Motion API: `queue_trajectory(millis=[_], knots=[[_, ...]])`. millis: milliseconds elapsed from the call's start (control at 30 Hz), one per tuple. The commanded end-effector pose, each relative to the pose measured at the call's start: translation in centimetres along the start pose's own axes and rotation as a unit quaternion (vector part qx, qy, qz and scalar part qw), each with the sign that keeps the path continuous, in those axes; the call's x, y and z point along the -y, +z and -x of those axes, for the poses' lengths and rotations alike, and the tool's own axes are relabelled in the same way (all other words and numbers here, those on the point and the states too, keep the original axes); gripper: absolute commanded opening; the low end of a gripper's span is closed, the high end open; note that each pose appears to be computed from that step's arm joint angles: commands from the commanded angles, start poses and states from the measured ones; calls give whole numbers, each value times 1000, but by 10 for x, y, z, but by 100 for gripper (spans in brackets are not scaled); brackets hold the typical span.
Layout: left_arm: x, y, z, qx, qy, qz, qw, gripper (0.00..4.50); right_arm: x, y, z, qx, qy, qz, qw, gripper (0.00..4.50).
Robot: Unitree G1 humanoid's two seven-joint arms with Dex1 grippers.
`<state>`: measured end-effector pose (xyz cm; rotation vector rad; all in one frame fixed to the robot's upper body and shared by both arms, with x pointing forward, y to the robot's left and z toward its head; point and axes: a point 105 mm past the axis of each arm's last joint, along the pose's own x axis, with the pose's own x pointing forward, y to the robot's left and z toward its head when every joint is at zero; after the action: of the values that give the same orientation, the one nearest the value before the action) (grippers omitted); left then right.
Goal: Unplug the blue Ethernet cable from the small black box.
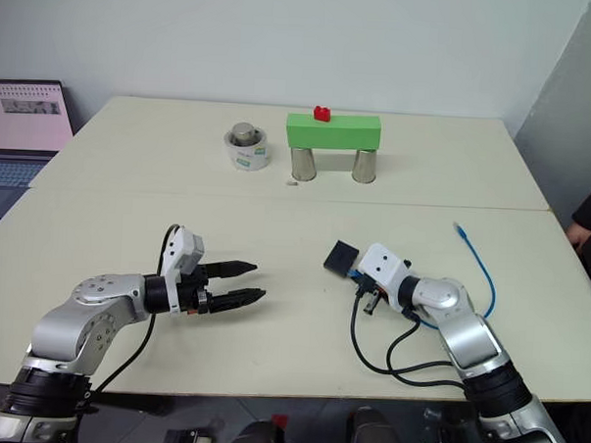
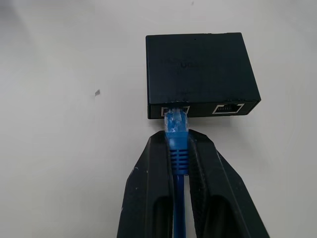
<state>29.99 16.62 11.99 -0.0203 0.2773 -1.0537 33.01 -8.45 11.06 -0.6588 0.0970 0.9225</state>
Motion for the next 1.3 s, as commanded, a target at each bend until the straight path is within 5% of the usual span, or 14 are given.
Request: queue_trajectory(millis=[33,300,633,1067,1200,1300], knots=[[8,24,-1,53,-41,52,996,374,-4,42,6,86,6,227,970,14],[27,30,-20,51,-105,78,990,374,-25,65,8,171,33,409,896,14],[32,35,-31,66,-129,82,986,374,-25,71,5,183,30,419,889,14],[34,31,-27,67,-144,98,982,81,-21,70,5,179,20,425,887,14],[34,24,-29,48,-146,92,984,79,-23,68,6,179,24,463,868,14],[32,22,-31,43,-147,89,984,79,-24,65,8,180,27,469,865,102]])
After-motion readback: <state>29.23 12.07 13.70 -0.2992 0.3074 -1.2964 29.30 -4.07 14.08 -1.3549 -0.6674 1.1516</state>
